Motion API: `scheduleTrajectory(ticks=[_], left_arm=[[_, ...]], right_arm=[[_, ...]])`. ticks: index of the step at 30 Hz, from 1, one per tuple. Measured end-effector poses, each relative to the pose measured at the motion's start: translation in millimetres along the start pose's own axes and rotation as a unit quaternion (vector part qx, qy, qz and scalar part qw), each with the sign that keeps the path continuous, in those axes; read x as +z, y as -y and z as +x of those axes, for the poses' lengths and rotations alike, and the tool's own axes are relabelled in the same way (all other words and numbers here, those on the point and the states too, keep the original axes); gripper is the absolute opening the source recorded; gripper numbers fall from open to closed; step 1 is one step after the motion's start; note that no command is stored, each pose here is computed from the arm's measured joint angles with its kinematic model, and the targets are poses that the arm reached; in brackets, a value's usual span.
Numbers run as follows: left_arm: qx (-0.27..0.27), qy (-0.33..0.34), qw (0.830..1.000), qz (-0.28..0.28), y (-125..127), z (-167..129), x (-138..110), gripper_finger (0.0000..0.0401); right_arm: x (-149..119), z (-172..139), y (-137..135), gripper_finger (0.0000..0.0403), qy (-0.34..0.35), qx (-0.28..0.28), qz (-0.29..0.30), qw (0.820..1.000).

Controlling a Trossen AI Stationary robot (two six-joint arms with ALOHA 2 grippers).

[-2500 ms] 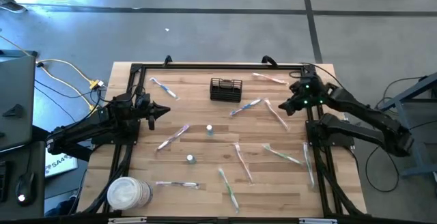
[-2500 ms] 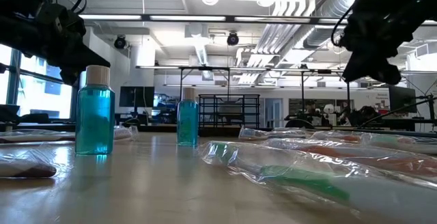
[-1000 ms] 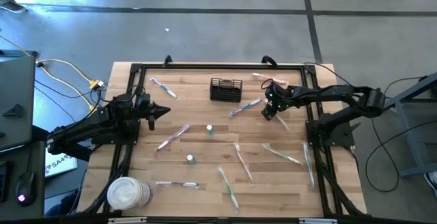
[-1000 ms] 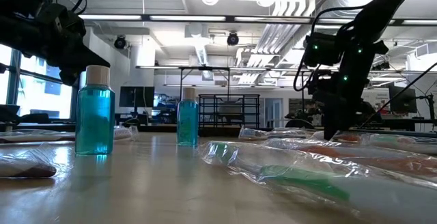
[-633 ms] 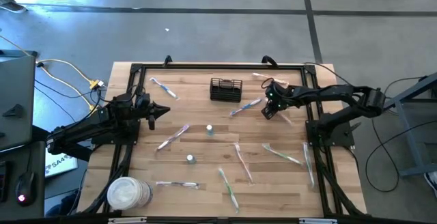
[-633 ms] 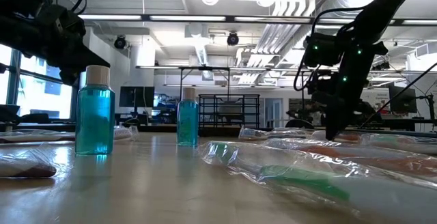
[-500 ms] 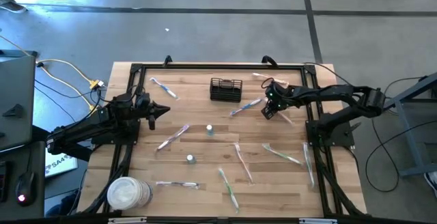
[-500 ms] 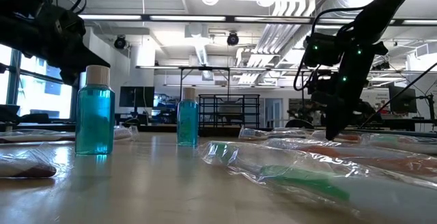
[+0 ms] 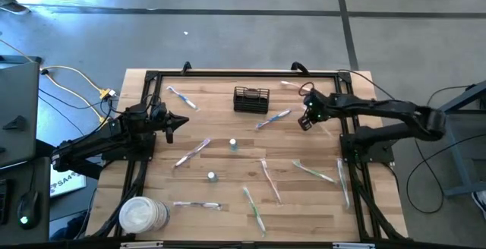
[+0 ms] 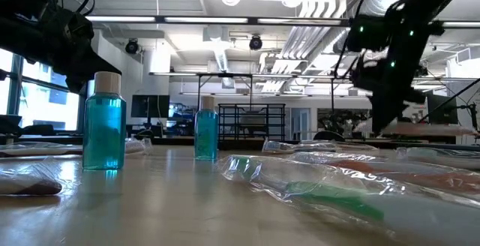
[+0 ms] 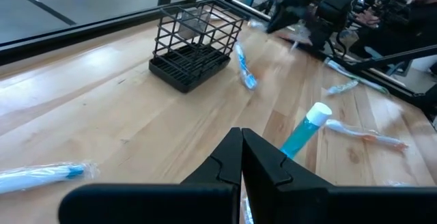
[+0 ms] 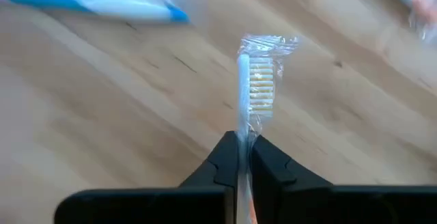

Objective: Pick & Place toothbrushing station
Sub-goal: Put the middle orange toothbrush into the mesh organizer

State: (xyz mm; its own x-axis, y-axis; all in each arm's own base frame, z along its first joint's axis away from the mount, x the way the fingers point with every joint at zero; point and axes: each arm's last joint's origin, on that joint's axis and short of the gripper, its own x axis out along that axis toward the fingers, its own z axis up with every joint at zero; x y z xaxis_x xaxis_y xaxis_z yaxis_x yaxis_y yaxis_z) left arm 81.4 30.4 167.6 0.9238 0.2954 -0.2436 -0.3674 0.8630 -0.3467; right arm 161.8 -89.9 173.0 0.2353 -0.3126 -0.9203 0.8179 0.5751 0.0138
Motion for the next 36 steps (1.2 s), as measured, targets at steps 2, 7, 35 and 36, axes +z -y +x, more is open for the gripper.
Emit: scheduleTrajectory(ticks=[2,7,35,36], left_arm=[[0.000,0.000,1.000,0.001,0.0,0.0,0.0,0.0002],[0.010,0.004,1.000,0.002,-0.6,0.0,0.1,0.0002],[-0.036,-0.019,0.991,-0.130,2.2,0.0,-0.9,0.0002],[-0.036,-0.019,0.991,-0.130,2.2,0.0,-0.9,0.0002]], right_arm=[[5.1,-17.1,-2.6,0.0007,0.030,0.013,-0.005,0.999],[30.9,-69.4,-18.0,0.0006,0.177,0.077,-0.018,0.981],[115.0,-70.0,-92.7,0.0006,0.557,0.286,-0.098,0.773],[116.6,-66.8,-91.7,0.0006,0.560,0.292,-0.092,0.769]])
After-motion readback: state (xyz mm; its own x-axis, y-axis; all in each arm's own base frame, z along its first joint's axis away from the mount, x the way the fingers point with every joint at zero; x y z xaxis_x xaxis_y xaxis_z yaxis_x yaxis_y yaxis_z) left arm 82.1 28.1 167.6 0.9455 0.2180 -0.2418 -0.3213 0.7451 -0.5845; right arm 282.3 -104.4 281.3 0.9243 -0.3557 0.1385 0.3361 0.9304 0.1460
